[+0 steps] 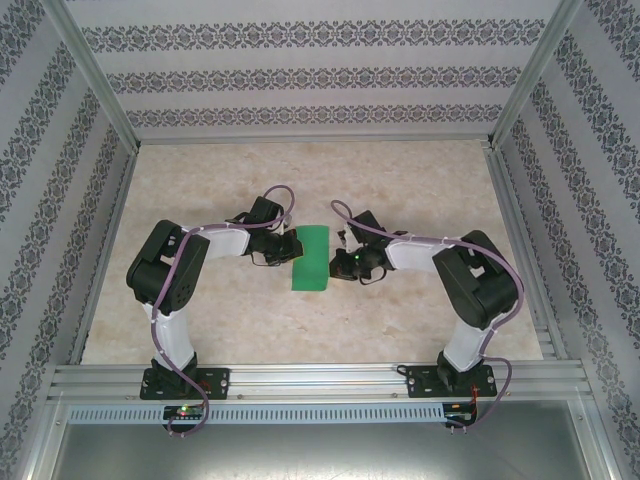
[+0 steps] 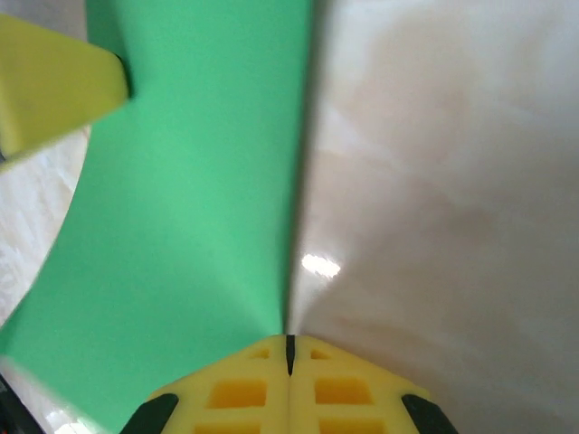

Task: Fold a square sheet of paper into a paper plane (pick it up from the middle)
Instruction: Fold the square sheet of paper in half at the center of the table.

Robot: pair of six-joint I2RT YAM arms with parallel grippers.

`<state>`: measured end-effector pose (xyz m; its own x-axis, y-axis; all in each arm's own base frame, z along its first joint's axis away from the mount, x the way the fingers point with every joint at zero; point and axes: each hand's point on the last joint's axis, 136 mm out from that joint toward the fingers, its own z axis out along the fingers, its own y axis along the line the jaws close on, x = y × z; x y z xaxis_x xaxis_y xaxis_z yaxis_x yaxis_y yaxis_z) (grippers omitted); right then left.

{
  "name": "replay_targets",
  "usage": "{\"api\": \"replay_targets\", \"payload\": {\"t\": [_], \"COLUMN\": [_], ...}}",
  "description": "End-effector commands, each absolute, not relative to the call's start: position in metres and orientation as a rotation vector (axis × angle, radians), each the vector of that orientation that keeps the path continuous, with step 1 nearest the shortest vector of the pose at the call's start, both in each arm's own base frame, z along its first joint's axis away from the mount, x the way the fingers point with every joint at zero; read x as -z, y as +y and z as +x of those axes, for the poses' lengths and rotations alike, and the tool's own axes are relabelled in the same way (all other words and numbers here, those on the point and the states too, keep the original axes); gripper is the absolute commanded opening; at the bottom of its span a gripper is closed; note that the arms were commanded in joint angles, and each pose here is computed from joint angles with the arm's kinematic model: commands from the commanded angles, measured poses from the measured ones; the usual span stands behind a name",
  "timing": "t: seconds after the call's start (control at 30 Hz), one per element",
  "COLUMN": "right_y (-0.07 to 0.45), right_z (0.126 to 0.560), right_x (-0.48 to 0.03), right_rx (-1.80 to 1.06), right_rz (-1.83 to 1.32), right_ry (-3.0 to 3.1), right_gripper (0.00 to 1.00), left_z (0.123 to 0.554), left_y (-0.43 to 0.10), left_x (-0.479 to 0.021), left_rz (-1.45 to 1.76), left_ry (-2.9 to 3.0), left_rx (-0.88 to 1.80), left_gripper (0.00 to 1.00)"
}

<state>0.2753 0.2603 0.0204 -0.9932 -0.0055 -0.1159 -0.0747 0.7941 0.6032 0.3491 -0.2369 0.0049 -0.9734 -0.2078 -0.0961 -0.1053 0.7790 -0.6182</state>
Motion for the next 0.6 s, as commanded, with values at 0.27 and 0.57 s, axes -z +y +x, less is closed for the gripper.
{"api": "replay_targets", "payload": {"t": [0.27, 0.57], "right_y": [0.313, 0.317], "right_z": [0.296, 0.272], "right_x": [-0.047, -0.016], "right_rx": [-1.085, -1.079], "right_rz": [-0.154, -0.226], "right_ry": [2.768, 2.853], "right_gripper": [0.0, 0.0], "left_z": [0.256, 0.255], "left_y": [-0.162, -0.16], "left_x": [0.096, 0.096], "left_rz": [-0.483, -0.484], "left_ry": [3.219, 3.218], "left_rx": [0.383, 0.376], "left_gripper": [0.0, 0.0]}}
